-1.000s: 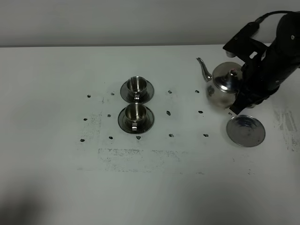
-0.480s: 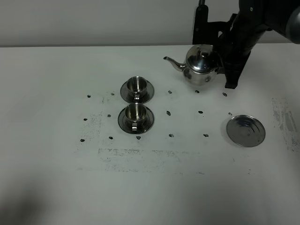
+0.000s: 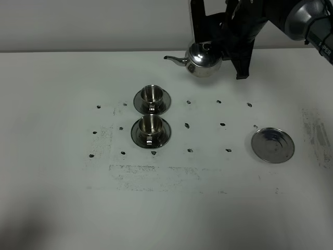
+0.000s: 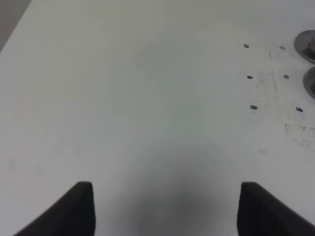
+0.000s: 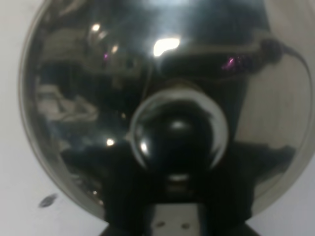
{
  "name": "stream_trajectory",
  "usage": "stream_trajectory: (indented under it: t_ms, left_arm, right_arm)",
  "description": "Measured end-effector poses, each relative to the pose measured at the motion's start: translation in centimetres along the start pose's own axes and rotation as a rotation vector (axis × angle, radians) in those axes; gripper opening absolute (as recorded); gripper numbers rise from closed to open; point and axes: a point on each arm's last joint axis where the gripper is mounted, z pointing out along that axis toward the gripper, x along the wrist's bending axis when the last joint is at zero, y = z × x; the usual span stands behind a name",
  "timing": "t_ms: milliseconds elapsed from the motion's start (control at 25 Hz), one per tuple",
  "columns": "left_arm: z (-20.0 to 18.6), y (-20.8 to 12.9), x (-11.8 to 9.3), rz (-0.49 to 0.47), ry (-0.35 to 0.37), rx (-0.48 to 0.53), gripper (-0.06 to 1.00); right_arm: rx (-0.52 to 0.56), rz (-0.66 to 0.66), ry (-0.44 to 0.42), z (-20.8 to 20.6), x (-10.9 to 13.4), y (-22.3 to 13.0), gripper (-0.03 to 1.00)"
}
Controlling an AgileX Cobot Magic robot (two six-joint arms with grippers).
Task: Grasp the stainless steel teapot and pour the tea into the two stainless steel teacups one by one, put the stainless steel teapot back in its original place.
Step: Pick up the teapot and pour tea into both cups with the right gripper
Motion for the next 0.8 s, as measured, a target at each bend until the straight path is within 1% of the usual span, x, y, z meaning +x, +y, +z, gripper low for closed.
stream_trajectory:
  t_ms: [280, 600, 800]
  left_arm:
    - [0.0, 0.0, 0.0, 0.000, 0.000, 0.000, 0.59]
    - [0.0, 0.0, 0.0, 0.000, 0.000, 0.000, 0.59]
    - [0.0, 0.0, 0.0, 0.000, 0.000, 0.000, 0.59]
  right_arm:
    - [-0.001, -0.138, -0.049, 1.5, -0.5, 1.5, 0.20]
    - [0.037, -0.236, -0.124, 2.8, -0.7, 2.8, 0.20]
    - [0.062, -0.272, -0.136, 3.8, -0.6, 2.8, 0.20]
